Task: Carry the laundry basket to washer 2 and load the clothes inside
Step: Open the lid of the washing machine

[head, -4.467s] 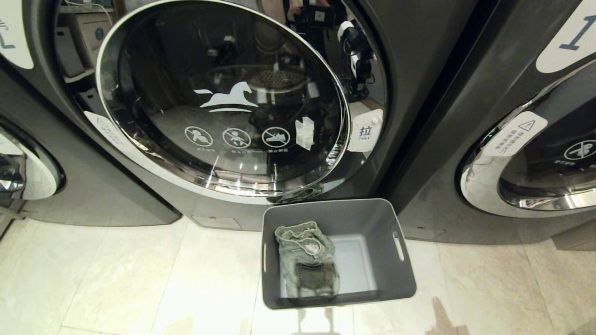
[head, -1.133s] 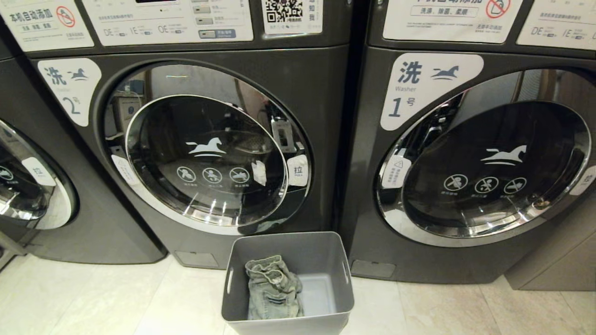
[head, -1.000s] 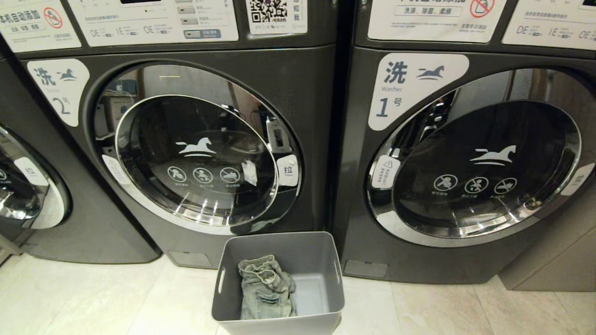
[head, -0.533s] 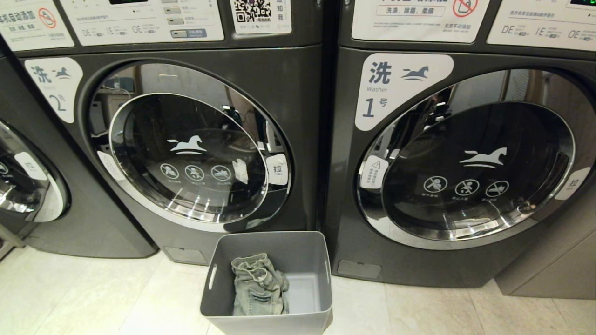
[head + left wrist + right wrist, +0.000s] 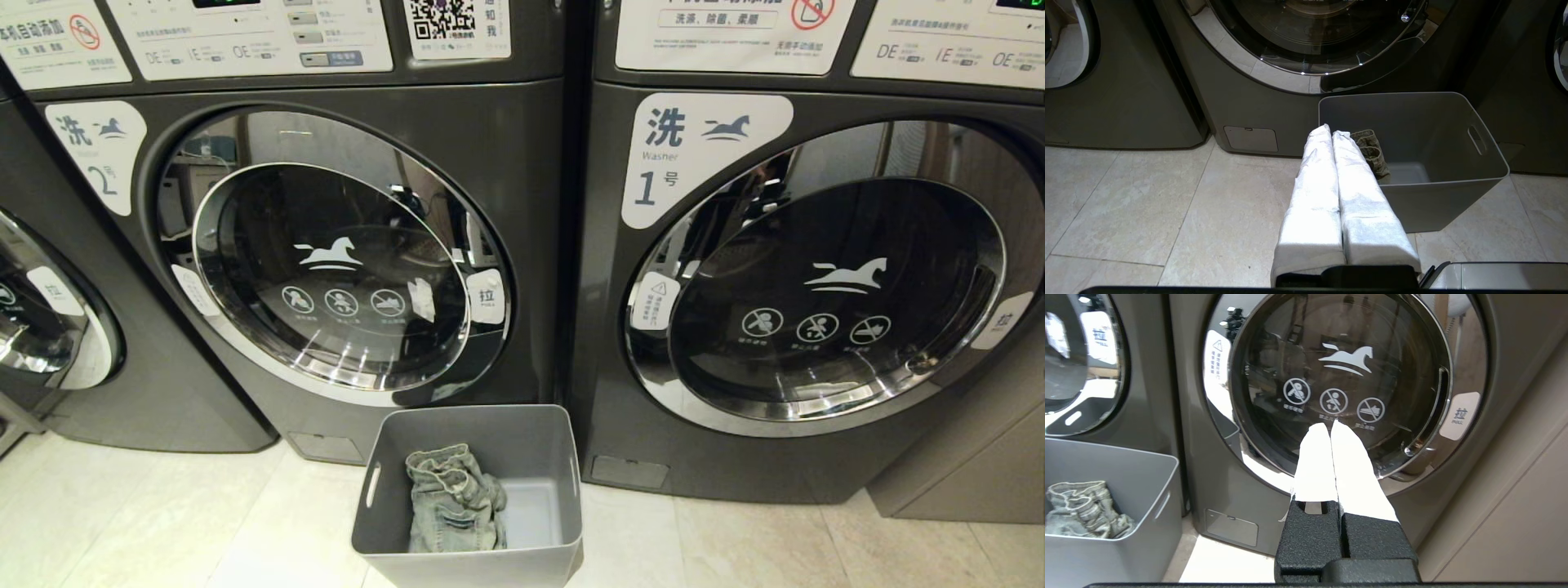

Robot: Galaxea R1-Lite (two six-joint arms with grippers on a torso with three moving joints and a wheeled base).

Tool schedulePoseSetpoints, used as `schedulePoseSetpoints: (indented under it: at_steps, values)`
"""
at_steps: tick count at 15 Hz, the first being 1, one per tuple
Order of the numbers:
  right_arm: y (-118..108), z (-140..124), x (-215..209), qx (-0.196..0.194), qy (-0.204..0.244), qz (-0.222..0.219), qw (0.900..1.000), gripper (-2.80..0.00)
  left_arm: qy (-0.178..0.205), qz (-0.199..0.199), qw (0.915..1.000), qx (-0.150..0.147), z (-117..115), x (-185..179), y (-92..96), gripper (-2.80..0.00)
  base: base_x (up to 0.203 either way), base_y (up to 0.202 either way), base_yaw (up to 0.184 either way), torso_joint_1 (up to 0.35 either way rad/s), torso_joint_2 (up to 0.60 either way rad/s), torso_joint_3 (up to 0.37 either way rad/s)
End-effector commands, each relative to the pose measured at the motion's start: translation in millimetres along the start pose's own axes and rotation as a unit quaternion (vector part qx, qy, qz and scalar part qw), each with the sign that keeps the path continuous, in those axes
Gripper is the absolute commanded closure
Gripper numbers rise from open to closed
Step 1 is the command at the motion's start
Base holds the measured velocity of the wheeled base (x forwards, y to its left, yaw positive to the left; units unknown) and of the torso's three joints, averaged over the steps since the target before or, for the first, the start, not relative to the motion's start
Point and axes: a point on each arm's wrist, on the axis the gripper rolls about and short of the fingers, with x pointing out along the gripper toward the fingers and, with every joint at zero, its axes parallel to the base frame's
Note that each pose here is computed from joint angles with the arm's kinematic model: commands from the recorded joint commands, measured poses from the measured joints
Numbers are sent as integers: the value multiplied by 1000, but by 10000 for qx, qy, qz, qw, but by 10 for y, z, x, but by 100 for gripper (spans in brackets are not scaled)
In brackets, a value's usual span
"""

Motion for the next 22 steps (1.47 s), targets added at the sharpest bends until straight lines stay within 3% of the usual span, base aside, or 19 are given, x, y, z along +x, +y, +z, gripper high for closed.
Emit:
schedulePoseSetpoints:
  at_steps: [1, 6, 16, 22]
  values:
    - [20, -113, 6, 3, 191, 38, 9998, 0, 9, 5, 10000, -3, 0, 1, 0, 0, 0, 0, 0, 0, 0, 0]
    - [20, -113, 6, 3, 188, 38, 9998, 0, 5, 3, 10000, 5, -1, 1, 0, 0, 0, 1, -17, 0, 0, 0]
    - [20, -113, 7, -4, 192, 39, 9998, 0, 9, 5, 10000, -33, 0, 1, 0, 0, 2, 7, -160, 4, 3, 2]
    - [20, -114, 5, 11, 195, 23, 9998, 0, 9, 11, 10000, -40, 0, 1, 0, 0, 0, 0, 0, 0, 0, 0]
